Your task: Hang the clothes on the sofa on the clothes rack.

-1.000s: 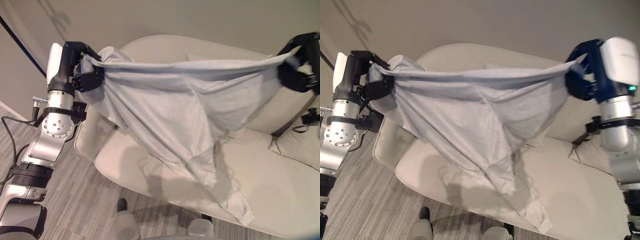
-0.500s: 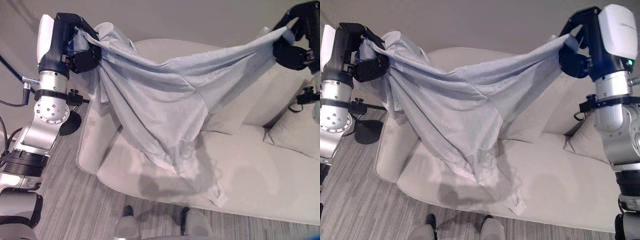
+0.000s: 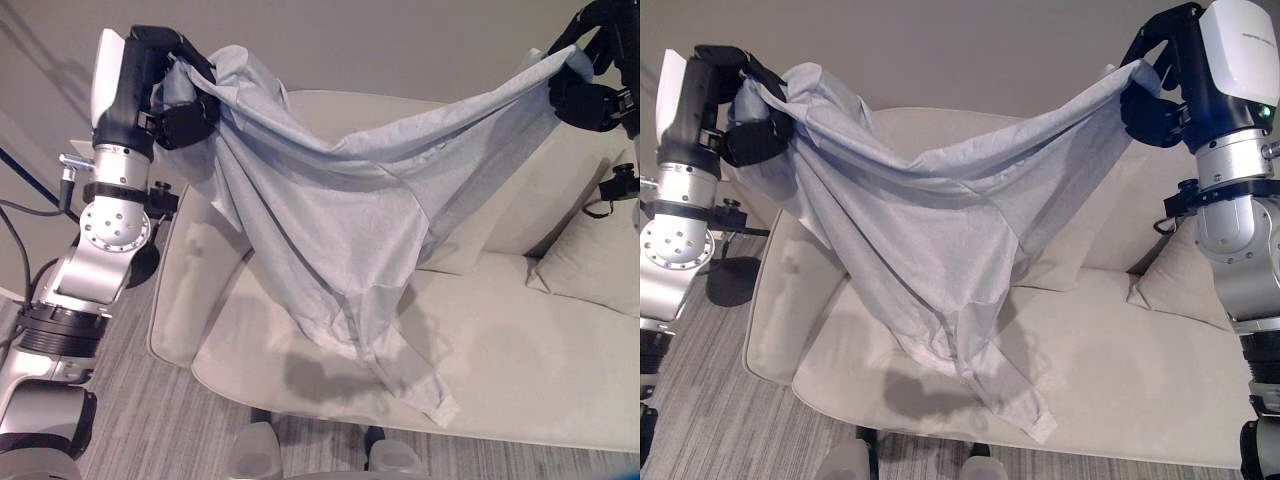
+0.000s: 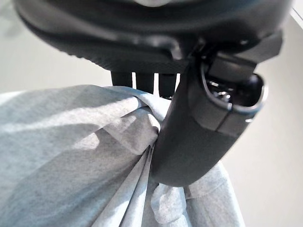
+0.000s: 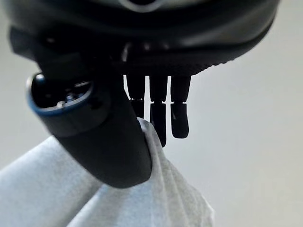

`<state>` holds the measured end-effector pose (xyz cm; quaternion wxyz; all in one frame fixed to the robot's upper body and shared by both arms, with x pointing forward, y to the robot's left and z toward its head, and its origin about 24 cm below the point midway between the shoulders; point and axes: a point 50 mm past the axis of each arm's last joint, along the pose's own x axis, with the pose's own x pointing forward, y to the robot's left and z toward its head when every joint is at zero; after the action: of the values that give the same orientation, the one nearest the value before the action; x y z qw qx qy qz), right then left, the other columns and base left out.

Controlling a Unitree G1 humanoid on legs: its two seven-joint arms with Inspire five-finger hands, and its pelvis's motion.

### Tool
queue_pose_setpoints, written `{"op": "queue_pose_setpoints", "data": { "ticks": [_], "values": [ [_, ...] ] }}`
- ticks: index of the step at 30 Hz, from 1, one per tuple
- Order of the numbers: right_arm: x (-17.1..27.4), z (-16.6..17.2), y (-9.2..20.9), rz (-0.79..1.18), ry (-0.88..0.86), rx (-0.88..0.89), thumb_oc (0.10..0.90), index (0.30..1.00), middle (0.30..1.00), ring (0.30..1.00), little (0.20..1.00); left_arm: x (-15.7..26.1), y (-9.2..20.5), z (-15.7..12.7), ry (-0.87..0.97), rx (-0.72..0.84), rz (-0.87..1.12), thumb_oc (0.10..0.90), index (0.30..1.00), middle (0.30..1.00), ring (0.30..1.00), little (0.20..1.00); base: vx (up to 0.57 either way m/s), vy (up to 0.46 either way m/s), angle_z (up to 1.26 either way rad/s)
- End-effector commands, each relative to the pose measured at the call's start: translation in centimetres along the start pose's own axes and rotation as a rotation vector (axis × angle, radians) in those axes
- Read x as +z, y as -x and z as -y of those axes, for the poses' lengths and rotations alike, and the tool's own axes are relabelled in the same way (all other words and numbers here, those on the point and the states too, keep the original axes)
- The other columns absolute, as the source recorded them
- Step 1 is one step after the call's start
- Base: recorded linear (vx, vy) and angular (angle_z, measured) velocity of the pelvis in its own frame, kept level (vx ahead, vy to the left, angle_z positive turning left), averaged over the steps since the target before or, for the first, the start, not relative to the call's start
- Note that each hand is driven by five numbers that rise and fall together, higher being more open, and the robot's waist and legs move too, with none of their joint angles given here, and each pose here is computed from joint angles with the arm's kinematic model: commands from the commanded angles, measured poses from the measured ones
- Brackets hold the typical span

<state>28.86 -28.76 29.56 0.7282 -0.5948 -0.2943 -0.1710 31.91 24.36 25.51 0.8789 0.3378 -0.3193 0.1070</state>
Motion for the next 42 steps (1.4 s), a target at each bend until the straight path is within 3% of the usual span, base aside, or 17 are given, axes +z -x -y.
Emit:
{"op": "queue_pose_setpoints", "data": {
  "ticks": [1,16,20,28,35,42],
  "values": [
    [1.2,5.1,-1.6,0.081,0.062,-0.198,0.400,0.300,0.300,0.300,0.300,4.1,-2.5,-3.7,0.016,0.186,0.205,0.400,0.300,0.300,0.300,0.300,0.06,0.516,-0.21],
    [1.0,5.2,-2.1,0.038,0.039,-0.251,0.400,0.300,0.300,0.300,0.300,5.4,-3.0,-4.8,-0.115,0.177,0.254,0.400,0.300,0.300,0.300,0.300,-0.01,0.512,-0.29],
    [0.4,5.7,-2.2,0.019,0.076,-0.260,0.400,0.300,0.300,0.300,0.300,4.7,-2.6,-4.8,-0.100,0.180,0.226,0.400,0.300,0.300,0.300,0.300,-0.13,-0.011,0.17],
    [2.3,4.0,-2.7,0.083,-0.059,-0.252,0.400,0.300,0.300,0.300,0.300,3.3,-1.2,-6.0,-0.070,0.243,0.179,0.400,0.300,0.300,0.300,0.300,-0.01,-0.137,0.04],
    [2.9,5.8,-2.7,0.127,-0.059,-0.313,0.400,0.300,0.300,0.300,0.300,5.1,-1.9,-5.1,-0.006,0.247,0.249,0.400,0.300,0.300,0.300,0.300,-0.10,-0.131,0.24],
    [6.6,6.4,-4.0,0.288,-0.081,-0.345,0.400,0.300,0.300,0.300,0.300,6.3,-1.0,-5.3,0.027,0.250,0.314,0.400,0.300,0.300,0.300,0.300,-0.17,-0.102,0.37]
  ]
}}
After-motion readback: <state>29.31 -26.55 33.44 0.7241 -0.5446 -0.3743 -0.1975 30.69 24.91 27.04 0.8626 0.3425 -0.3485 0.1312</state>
